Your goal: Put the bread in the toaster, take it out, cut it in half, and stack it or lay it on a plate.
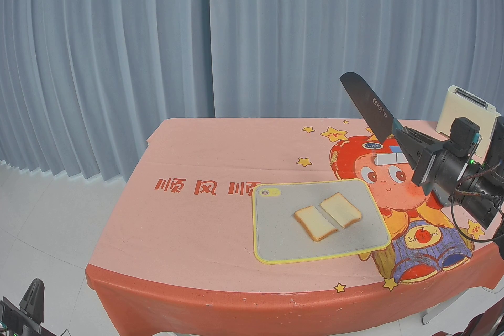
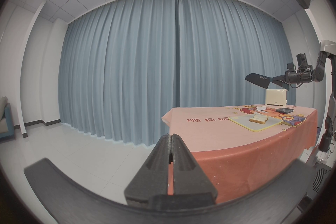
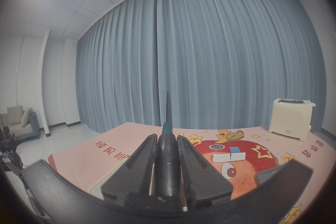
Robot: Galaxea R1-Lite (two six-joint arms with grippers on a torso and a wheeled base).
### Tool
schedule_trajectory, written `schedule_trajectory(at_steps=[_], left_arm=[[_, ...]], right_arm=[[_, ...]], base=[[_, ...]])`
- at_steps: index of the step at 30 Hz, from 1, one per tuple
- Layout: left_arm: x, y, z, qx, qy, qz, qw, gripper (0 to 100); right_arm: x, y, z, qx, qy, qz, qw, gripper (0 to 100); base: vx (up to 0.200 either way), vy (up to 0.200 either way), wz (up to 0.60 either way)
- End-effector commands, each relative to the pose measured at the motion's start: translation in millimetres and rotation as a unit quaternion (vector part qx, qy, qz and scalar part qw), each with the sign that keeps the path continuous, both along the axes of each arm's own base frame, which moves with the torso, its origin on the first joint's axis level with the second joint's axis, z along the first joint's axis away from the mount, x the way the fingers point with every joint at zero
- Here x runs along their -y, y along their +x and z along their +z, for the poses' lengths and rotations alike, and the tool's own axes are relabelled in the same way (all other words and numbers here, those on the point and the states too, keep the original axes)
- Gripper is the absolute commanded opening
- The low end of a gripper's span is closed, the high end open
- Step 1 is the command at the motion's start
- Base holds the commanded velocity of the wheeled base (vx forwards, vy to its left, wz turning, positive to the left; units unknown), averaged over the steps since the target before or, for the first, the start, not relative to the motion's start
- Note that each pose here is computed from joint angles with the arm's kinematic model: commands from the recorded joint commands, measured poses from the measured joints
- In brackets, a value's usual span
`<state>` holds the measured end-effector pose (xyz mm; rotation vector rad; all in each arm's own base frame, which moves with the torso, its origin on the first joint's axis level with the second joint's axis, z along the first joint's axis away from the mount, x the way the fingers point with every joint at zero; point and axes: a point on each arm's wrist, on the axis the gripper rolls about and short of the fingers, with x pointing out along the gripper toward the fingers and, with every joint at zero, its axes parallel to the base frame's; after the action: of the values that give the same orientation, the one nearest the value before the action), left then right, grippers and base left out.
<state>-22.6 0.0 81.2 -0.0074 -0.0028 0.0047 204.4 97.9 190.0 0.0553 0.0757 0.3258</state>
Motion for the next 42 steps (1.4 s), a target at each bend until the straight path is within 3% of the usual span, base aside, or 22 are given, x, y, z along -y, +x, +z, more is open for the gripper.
schedule_trajectory(at_steps=[1, 42], left_arm=[[0.0, 1.5, -4.8, -0.010, 0.000, 0.001, 1.0000, 0], [0.0, 1.5, -4.8, -0.010, 0.000, 0.000, 1.0000, 0]], right_arm=[[-0.9, 0.0, -1.2, -0.002, -0.001, 0.001, 1.0000, 0], [-3.3, -1.4, -2.7, -0.005, -0.002, 0.008, 1.0000, 0]], base=[[0.000, 0.000, 0.00], [0.000, 0.000, 0.00]])
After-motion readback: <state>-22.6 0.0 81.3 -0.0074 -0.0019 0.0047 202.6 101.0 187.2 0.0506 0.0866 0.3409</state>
